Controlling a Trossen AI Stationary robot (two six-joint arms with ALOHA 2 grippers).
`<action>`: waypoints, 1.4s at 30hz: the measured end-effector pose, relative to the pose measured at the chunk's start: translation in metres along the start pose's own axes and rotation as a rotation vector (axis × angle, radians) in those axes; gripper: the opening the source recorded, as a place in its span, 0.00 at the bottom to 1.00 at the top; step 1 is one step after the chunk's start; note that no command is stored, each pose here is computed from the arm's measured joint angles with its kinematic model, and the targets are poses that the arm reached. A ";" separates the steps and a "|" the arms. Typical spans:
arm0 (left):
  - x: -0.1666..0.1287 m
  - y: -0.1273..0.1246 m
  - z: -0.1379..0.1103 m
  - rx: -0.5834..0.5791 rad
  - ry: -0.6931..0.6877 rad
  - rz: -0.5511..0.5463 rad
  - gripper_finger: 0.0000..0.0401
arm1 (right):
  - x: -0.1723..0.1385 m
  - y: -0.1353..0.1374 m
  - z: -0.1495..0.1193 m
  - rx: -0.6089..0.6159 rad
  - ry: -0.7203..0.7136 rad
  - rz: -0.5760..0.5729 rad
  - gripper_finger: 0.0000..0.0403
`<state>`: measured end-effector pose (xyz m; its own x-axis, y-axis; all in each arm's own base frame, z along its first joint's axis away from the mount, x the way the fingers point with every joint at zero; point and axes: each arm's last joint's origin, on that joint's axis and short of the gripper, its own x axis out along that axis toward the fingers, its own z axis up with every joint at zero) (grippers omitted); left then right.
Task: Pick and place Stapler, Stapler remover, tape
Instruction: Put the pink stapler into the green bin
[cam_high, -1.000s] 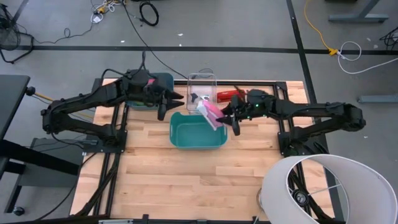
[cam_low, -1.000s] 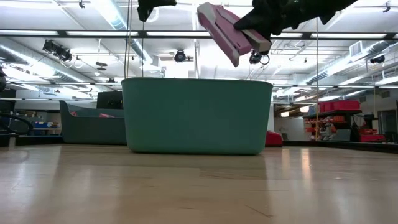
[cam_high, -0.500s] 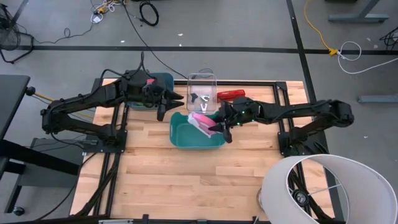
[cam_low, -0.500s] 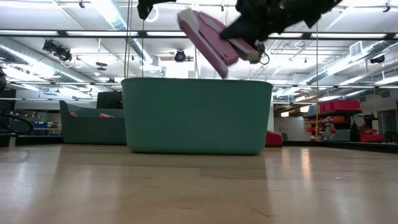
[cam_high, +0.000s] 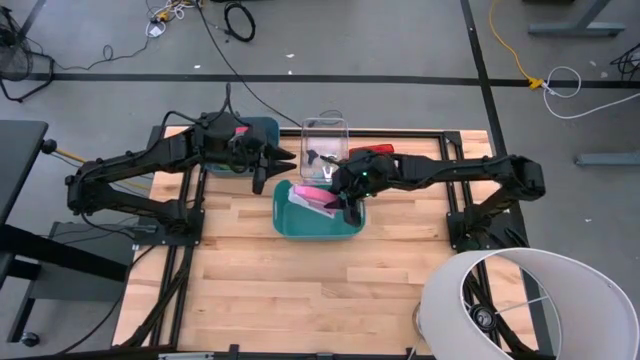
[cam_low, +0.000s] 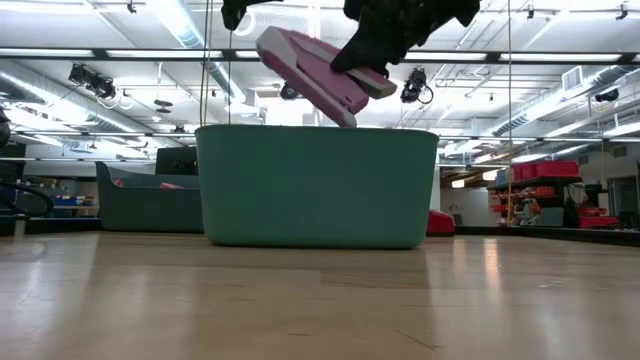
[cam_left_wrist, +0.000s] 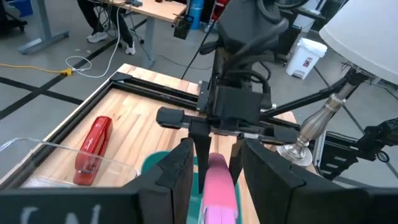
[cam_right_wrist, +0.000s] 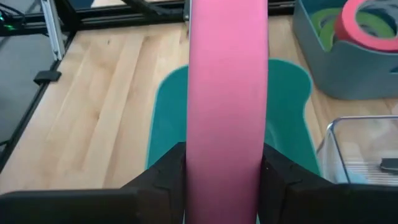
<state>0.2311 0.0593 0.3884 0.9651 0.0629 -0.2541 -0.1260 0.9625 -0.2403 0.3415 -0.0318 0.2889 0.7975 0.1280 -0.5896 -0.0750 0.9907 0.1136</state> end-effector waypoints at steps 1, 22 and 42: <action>0.000 0.000 0.000 0.003 0.005 0.001 0.35 | 0.002 0.000 -0.001 0.001 0.007 0.000 0.32; -0.061 -0.016 0.014 0.066 -0.145 -0.053 0.24 | 0.047 -0.009 -0.038 0.061 0.281 -0.033 0.32; -0.059 -0.016 0.014 0.068 -0.140 -0.050 0.23 | 0.081 -0.007 -0.070 0.024 0.470 0.015 0.32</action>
<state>0.1788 0.0441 0.4199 0.9929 0.0464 -0.1091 -0.0660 0.9807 -0.1840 0.3641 -0.0247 0.1845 0.4388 0.1551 -0.8851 -0.0658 0.9879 0.1405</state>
